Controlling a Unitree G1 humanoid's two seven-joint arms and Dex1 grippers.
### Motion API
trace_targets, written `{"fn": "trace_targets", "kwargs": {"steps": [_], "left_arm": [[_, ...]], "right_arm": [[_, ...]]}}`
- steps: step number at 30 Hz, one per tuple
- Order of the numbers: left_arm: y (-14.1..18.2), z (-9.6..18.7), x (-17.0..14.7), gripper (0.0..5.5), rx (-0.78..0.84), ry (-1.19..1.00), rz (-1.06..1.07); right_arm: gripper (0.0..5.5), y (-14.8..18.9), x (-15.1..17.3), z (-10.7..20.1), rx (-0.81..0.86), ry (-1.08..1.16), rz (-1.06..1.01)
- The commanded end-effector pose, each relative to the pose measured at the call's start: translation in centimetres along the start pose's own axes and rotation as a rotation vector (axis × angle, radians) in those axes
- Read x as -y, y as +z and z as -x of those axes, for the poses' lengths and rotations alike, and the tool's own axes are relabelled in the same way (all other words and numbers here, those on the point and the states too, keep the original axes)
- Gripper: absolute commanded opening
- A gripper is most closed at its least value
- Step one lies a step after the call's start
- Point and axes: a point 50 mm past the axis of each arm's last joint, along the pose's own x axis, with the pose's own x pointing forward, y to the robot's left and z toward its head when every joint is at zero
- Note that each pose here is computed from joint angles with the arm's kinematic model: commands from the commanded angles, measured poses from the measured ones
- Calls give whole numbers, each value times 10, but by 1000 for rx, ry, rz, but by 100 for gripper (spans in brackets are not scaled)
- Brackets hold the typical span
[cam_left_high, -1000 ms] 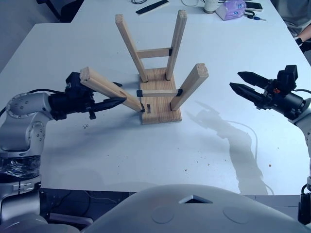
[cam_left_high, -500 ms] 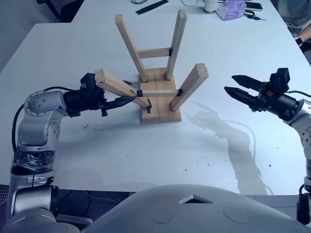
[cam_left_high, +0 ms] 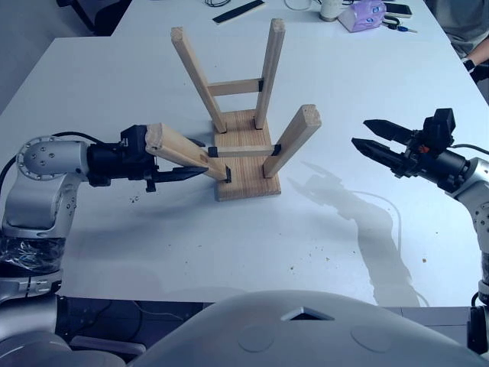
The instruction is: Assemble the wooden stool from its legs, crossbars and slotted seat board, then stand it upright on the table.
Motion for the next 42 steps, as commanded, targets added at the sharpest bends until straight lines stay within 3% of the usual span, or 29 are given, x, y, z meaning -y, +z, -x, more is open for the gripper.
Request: {"fn": "trace_targets", "kwargs": {"steps": [1,11,31,34,38,42], "left_arm": [[-37,-3,5,205,-152,-15,196],[-35,-7,24,205,-152,-138,194],[-54,-16,19,205,-226,-125,262],[-57,-22,24,205,-248,-127,271],[-27,-50,12,205,-146,-65,159],[-22,-67,10,205,-171,-42,102]], "right_arm": [[300,0,-3,-1,-3,2,18],[300,-1,-4,-2,0,2,26],[300,1,-11,-9,44,-5,53],[300,29,-7,-15,171,-82,116],[300,100,-6,-29,451,-335,289],[300,162,-60,-54,704,-236,366]]}}
